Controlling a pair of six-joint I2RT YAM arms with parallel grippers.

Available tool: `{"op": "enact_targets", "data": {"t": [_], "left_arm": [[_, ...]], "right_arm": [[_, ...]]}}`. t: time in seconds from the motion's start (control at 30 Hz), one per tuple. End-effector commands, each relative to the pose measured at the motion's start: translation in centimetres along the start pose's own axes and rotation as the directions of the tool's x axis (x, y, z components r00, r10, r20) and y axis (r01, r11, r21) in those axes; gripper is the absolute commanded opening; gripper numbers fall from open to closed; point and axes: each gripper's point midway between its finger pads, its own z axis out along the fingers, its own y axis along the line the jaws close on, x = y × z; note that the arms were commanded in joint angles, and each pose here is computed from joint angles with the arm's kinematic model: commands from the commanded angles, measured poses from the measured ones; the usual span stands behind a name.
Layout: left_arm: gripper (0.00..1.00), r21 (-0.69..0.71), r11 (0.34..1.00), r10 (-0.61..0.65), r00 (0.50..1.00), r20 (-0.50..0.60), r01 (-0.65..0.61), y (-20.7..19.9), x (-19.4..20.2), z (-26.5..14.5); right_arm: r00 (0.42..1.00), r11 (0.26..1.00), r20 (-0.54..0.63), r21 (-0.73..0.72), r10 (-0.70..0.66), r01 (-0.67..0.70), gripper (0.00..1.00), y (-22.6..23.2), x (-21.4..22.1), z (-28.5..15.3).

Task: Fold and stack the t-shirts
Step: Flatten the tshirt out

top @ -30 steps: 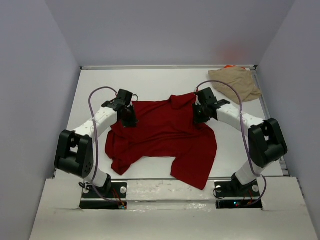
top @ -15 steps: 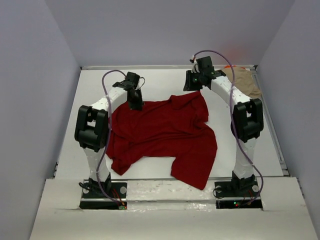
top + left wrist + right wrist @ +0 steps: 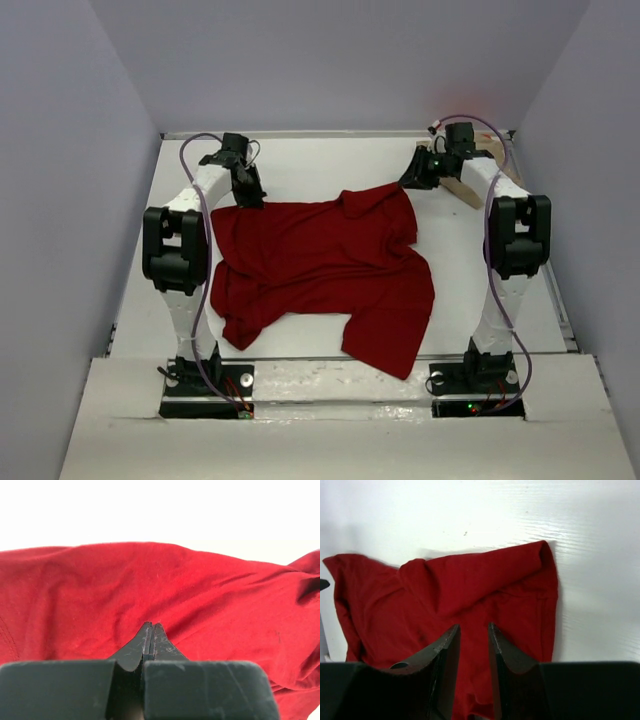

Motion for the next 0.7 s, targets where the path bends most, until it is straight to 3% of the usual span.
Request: {"op": "enact_targets", "data": {"t": [0.0, 0.17, 0.3, 0.67], "left_arm": [[0.00, -0.017, 1.000, 0.019, 1.000, 0.003, -0.019, 0.5, -0.7, -0.5], [0.00, -0.033, 0.999, -0.012, 0.999, -0.039, 0.010, 1.6, -0.2, 1.2], [0.00, -0.022, 0.999, -0.025, 0.999, -0.032, 0.025, 1.4, -0.5, 1.4], [0.00, -0.061, 0.998, -0.005, 1.000, 0.002, 0.005, 1.7, -2.1, 1.0]], "right_arm": [[0.999, 0.993, 0.043, -0.111, -0.020, 0.025, 0.34, 2.2, -1.8, -0.4], [1.000, 0.992, 0.026, -0.127, 0.005, -0.001, 0.34, 0.8, -2.0, 0.6], [0.998, 0.990, 0.023, -0.127, 0.057, -0.053, 0.34, -2.2, -2.9, 1.3], [0.999, 0.991, 0.005, -0.129, 0.038, -0.037, 0.33, -3.9, -3.8, 3.1]]}}
